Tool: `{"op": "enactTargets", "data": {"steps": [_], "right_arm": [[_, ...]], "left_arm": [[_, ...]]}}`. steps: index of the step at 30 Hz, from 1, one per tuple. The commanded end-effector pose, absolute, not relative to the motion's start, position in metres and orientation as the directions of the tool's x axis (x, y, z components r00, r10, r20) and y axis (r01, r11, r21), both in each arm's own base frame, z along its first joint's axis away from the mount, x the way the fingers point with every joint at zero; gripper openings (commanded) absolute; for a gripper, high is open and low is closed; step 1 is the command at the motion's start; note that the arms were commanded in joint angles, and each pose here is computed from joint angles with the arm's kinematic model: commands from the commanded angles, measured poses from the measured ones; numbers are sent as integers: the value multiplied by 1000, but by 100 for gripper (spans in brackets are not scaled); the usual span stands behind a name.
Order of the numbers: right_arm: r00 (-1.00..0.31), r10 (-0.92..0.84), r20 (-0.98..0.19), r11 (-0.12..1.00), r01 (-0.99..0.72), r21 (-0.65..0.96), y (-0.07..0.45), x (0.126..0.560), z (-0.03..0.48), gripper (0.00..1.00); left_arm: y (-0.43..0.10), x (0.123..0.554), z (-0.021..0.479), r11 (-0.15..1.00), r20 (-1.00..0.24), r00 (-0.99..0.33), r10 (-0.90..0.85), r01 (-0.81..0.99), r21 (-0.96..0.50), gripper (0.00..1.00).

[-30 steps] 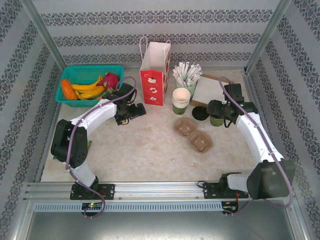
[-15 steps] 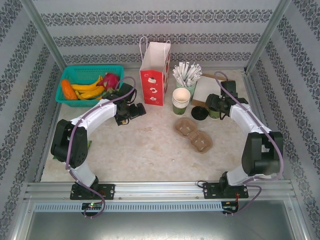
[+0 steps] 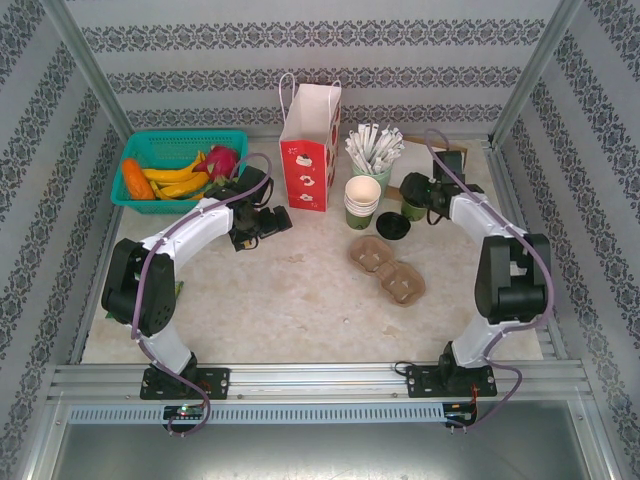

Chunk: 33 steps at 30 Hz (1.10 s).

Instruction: Pack the takeout coffee

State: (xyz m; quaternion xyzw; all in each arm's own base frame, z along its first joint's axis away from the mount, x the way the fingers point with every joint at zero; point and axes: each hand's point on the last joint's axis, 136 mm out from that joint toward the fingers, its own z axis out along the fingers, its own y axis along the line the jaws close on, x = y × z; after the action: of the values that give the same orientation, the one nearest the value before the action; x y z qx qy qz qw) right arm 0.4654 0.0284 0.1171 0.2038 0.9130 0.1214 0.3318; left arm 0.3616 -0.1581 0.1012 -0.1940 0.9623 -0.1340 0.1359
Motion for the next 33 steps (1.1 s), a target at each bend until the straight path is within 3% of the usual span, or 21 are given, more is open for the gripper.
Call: {"op": "enactTargets", "data": {"steps": [1,17,33], "right_arm": [[-694,445,-565,888,264,376,44,484,121,78],[-723,404,-561,909,253,330,55,491,125,89],[-690,388,-611,920,252,300,45,475,157,94]], "left_arm": [[-159,372,113,887,-250,-874,-417,-332,-321,100],[-160,375,115,895,-257,-880,-400,-315,-315,100],[-163,382,132,900,-307,-875,-375,-264,-347,100]]}}
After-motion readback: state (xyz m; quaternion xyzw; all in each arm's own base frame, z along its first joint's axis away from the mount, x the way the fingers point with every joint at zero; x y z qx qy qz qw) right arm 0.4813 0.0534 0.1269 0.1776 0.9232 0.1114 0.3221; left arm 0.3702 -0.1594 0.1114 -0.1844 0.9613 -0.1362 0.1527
